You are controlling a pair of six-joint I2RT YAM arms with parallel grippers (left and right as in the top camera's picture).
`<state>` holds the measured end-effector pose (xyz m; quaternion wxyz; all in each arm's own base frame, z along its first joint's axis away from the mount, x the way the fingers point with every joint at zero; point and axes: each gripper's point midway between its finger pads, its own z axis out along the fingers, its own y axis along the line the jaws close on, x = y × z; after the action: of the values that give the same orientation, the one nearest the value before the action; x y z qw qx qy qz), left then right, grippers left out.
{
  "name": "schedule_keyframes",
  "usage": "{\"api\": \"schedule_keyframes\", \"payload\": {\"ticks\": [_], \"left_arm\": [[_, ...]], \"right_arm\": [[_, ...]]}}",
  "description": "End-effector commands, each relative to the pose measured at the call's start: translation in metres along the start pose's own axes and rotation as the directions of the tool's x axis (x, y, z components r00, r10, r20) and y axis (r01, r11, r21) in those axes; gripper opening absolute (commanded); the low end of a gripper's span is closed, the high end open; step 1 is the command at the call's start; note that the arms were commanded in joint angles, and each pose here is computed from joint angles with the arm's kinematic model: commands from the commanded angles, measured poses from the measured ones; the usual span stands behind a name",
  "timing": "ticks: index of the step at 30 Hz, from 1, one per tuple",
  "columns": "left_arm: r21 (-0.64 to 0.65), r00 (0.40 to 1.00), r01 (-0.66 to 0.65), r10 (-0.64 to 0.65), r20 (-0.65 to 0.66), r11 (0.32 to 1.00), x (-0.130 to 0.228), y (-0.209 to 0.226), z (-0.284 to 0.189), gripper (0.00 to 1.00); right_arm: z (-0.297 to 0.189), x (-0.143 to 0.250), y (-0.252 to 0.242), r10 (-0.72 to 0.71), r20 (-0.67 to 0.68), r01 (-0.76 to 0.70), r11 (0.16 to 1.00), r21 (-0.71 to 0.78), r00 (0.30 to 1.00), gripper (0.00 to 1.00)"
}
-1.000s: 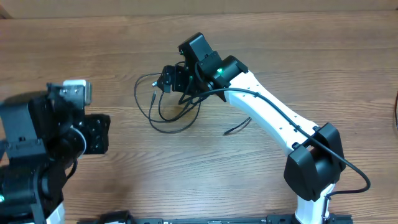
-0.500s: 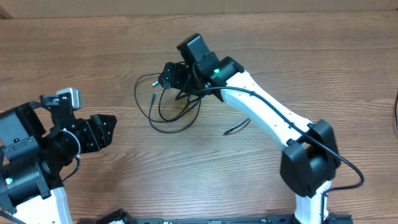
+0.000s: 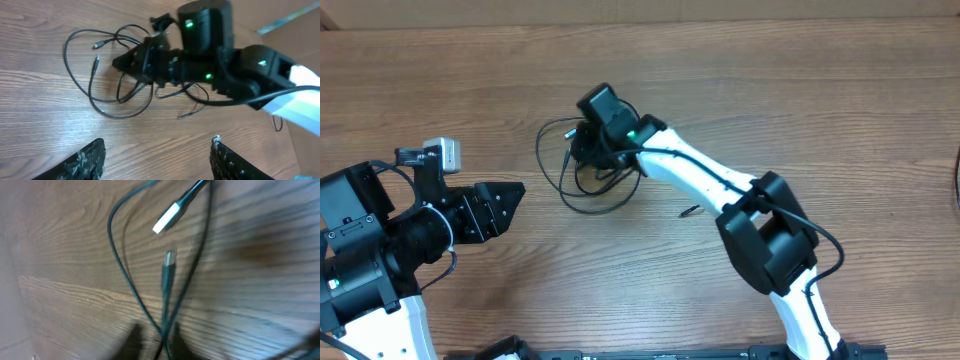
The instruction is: Untangle cables
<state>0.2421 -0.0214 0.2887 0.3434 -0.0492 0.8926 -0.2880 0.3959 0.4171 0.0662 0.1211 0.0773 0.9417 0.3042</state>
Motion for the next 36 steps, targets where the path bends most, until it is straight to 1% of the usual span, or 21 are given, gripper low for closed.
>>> {"api": "schedule_keyframes", "payload": {"ticks": [1, 4, 8, 12, 13, 14, 18, 19, 20, 22, 24, 26, 27, 29, 31, 33, 36], "left_arm": [[0.028, 1.000, -0.018, 0.018, 0.002, 0.999, 0.000, -0.004, 0.000, 0.66], [0.029, 1.000, -0.012, 0.012, -0.004, 1.000, 0.001, -0.004, 0.000, 0.66], [0.030, 1.000, 0.004, -0.003, -0.019, 1.000, 0.005, -0.005, 0.000, 0.66], [0.035, 1.000, 0.004, -0.003, -0.019, 0.999, 0.005, -0.006, 0.000, 0.66], [0.058, 1.000, 0.004, -0.003, -0.016, 0.998, 0.005, -0.009, 0.000, 0.66], [0.068, 1.000, 0.004, -0.003, -0.014, 0.998, 0.004, -0.011, -0.001, 0.66], [0.098, 1.000, 0.003, -0.002, -0.010, 0.995, 0.004, -0.016, -0.001, 0.66], [0.106, 1.000, 0.003, -0.002, -0.009, 0.994, 0.003, -0.018, -0.001, 0.66], [0.109, 1.000, 0.002, -0.002, -0.008, 0.994, 0.003, -0.018, -0.001, 0.66], [0.108, 1.000, 0.002, -0.001, -0.008, 0.994, 0.003, -0.018, -0.001, 0.66], [0.108, 1.000, 0.002, -0.001, -0.007, 0.994, 0.003, -0.018, -0.001, 0.66], [0.111, 1.000, 0.001, -0.001, -0.007, 0.994, 0.003, -0.019, -0.001, 0.66], [0.128, 1.000, -0.005, 0.005, 0.001, 0.992, 0.001, -0.021, -0.002, 0.66], [0.168, 1.000, -0.016, 0.014, 0.015, 0.986, -0.002, -0.028, -0.003, 0.66], [0.211, 1.000, -0.022, 0.018, 0.024, 0.977, -0.004, -0.036, -0.004, 0.66], [0.247, 0.999, -0.025, 0.018, 0.029, 0.969, -0.005, -0.042, -0.005, 0.65], [0.256, 0.999, -0.023, 0.017, 0.029, 0.967, -0.004, -0.043, -0.006, 0.64]], "right_arm": [[0.007, 0.004, 0.002, -0.004, 0.004, 0.004, 1.000, -0.004, 1.000, 0.04], [0.006, -0.001, 0.006, -0.020, 0.017, 0.020, 1.000, -0.021, 1.000, 0.04], [-0.012, -0.029, 0.020, -0.153, 0.033, 0.156, 0.984, -0.091, 0.988, 0.04], [-0.058, -0.085, 0.024, -0.215, 0.094, 0.224, 0.970, -0.094, 0.972, 0.04], [-0.088, -0.116, 0.022, -0.248, 0.140, 0.260, 0.963, -0.075, 0.959, 0.04], [-0.108, -0.135, 0.019, -0.257, 0.172, 0.271, 0.961, -0.059, 0.951, 0.04], [-0.191, -0.206, -0.011, -0.218, 0.301, 0.230, 0.973, -0.005, 0.928, 0.04], [-0.218, -0.227, -0.028, -0.191, 0.343, 0.199, 0.980, 0.013, 0.920, 0.04], [-0.235, -0.239, -0.041, -0.168, 0.366, 0.172, 0.985, 0.023, 0.915, 0.04], [-0.282, -0.269, -0.086, -0.094, 0.432, 0.080, 0.995, 0.051, 0.897, 0.04], [-0.316, -0.287, -0.125, -0.048, 0.474, 0.014, 0.997, 0.076, 0.879, 0.04], [-0.353, -0.300, -0.175, -0.026, 0.511, -0.042, 0.992, 0.120, 0.859, 0.04], [-0.383, -0.306, -0.222, -0.009, 0.536, -0.095, 0.982, 0.166, 0.844, 0.04], [-0.414, -0.307, -0.271, 0.019, 0.562, -0.160, 0.966, 0.203, 0.827, 0.04], [-0.449, -0.305, -0.319, 0.060, 0.604, -0.242, 0.944, 0.225, 0.795, 0.04], [-0.484, -0.299, -0.364, 0.109, 0.653, -0.329, 0.917, 0.226, 0.750, 0.04], [-0.532, -0.283, -0.421, 0.169, 0.715, -0.444, 0.870, 0.215, 0.678, 0.04]]}}
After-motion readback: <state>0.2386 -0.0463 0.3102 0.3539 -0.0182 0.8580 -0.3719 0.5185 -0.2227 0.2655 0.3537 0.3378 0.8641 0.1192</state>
